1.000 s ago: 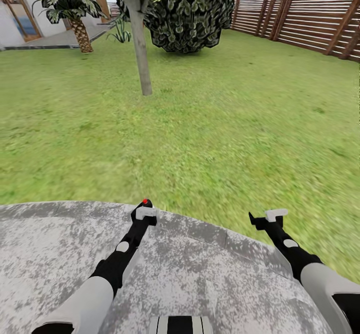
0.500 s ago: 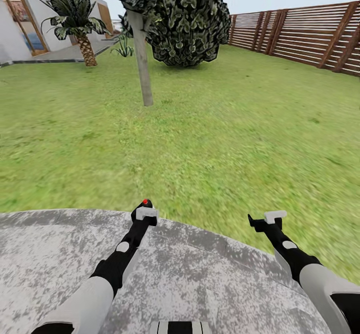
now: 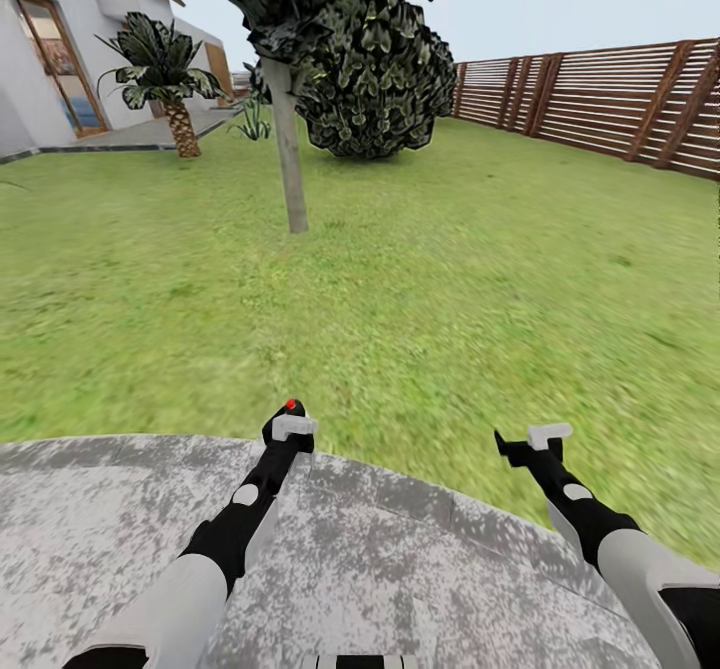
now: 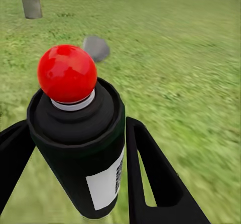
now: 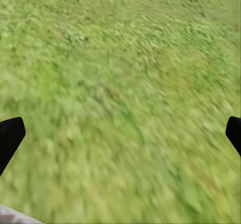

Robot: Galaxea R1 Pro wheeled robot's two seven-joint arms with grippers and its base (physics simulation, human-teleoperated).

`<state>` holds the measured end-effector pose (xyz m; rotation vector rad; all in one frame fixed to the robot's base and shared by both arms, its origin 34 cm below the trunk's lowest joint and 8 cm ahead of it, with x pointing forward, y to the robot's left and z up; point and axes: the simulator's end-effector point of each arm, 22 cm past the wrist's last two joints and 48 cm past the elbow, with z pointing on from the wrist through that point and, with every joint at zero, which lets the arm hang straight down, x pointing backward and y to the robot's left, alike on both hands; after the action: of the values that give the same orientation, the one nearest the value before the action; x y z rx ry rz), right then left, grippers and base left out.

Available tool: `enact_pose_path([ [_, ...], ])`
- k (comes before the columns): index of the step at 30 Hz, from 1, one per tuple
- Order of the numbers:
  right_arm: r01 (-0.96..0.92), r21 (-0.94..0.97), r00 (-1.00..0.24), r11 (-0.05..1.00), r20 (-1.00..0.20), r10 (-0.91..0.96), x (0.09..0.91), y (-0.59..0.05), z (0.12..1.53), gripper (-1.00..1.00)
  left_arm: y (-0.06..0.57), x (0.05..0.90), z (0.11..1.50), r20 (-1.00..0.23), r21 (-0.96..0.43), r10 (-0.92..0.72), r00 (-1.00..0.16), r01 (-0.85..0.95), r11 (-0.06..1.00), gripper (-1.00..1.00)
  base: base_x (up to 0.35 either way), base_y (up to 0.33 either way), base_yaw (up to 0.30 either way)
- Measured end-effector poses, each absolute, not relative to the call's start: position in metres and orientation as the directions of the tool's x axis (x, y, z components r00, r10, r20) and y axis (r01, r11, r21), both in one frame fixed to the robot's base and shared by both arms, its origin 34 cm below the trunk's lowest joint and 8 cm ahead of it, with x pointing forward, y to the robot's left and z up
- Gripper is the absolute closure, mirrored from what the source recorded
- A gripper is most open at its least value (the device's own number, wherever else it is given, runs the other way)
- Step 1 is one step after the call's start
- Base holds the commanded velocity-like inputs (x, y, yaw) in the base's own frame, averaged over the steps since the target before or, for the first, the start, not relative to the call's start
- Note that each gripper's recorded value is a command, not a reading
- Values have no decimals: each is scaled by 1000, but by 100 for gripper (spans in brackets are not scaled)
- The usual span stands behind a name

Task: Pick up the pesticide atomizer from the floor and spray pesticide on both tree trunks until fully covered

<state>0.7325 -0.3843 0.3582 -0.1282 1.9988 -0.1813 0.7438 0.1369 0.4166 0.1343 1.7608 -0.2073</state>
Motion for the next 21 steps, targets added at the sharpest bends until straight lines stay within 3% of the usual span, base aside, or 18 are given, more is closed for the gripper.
enact_pose_path([
  [21, 3, -184, -360, 983, -917, -171, 741, -383, 404, -100, 136, 748, 464, -991, -52, -24, -132, 210, 976, 100, 0, 0, 0],
])
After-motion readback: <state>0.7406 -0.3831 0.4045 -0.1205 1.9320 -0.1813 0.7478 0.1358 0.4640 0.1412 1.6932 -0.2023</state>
